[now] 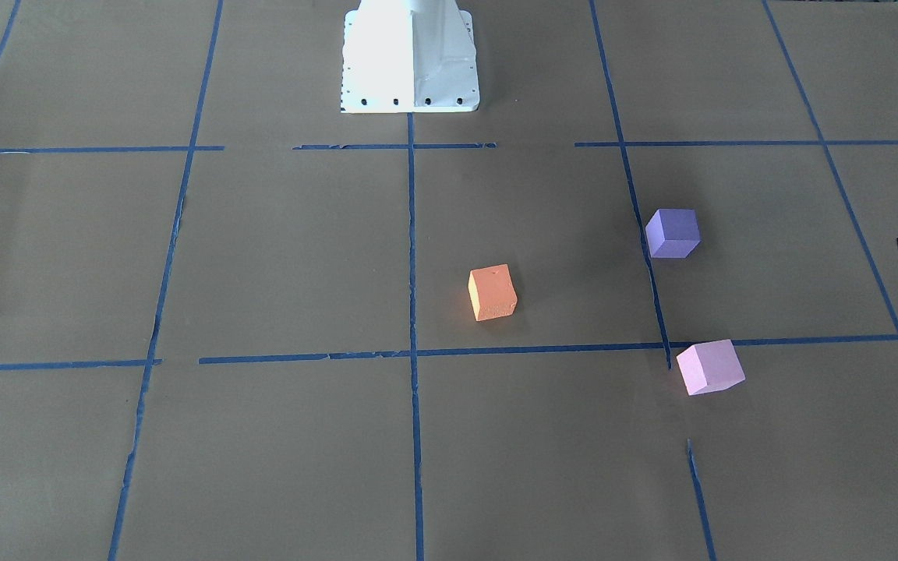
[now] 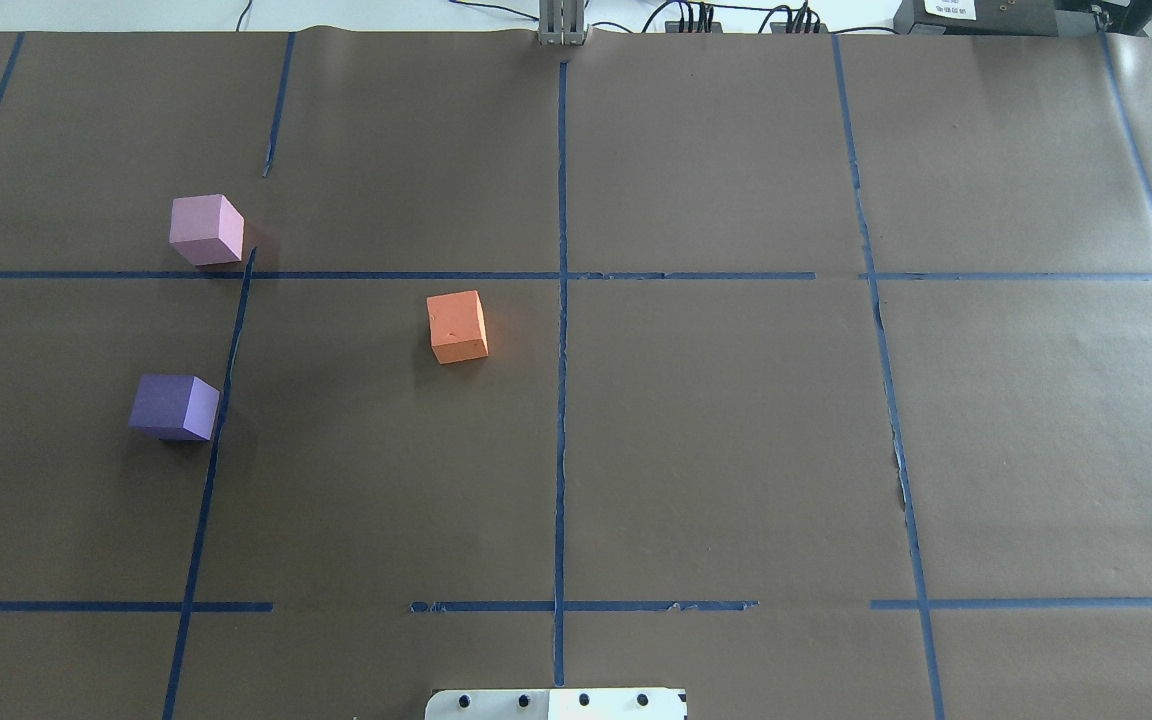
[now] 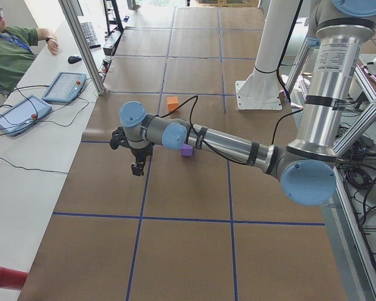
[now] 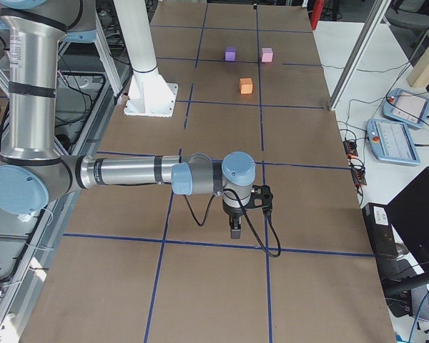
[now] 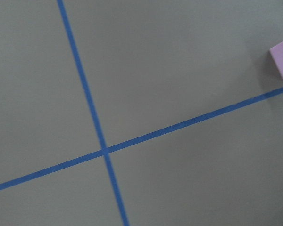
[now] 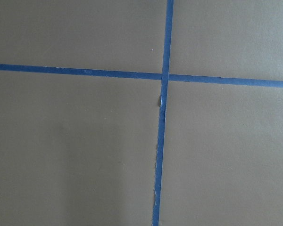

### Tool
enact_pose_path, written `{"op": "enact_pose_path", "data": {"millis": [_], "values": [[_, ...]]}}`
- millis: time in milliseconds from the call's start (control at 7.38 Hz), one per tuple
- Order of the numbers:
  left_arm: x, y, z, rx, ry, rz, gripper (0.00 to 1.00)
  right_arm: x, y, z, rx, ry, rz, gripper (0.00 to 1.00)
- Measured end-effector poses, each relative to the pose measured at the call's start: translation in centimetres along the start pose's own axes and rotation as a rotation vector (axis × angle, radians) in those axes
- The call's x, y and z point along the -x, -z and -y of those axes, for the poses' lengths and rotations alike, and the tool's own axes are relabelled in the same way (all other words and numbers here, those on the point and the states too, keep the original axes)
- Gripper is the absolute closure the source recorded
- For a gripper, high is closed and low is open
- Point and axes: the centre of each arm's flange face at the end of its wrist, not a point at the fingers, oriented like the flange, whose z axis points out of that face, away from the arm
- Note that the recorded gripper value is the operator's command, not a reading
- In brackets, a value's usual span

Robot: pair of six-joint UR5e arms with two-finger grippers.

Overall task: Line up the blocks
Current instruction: 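Move the left gripper over the orange cube and lower it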

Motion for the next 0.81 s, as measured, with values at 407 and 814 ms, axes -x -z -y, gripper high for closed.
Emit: {"op": "enact_pose_path", "data": {"millis": [407,814], "values": [[-21.1,-5.4,4.7,0.058,0.169,-0.079,0.0,0.0,0.0,0.0,0.0,0.0,0.0,0.0],[-36.2,-11.9,5.1,-0.013,0.312,-0.088,0.0,0.0,0.0,0.0,0.0,0.0,0.001,0.0]]}}
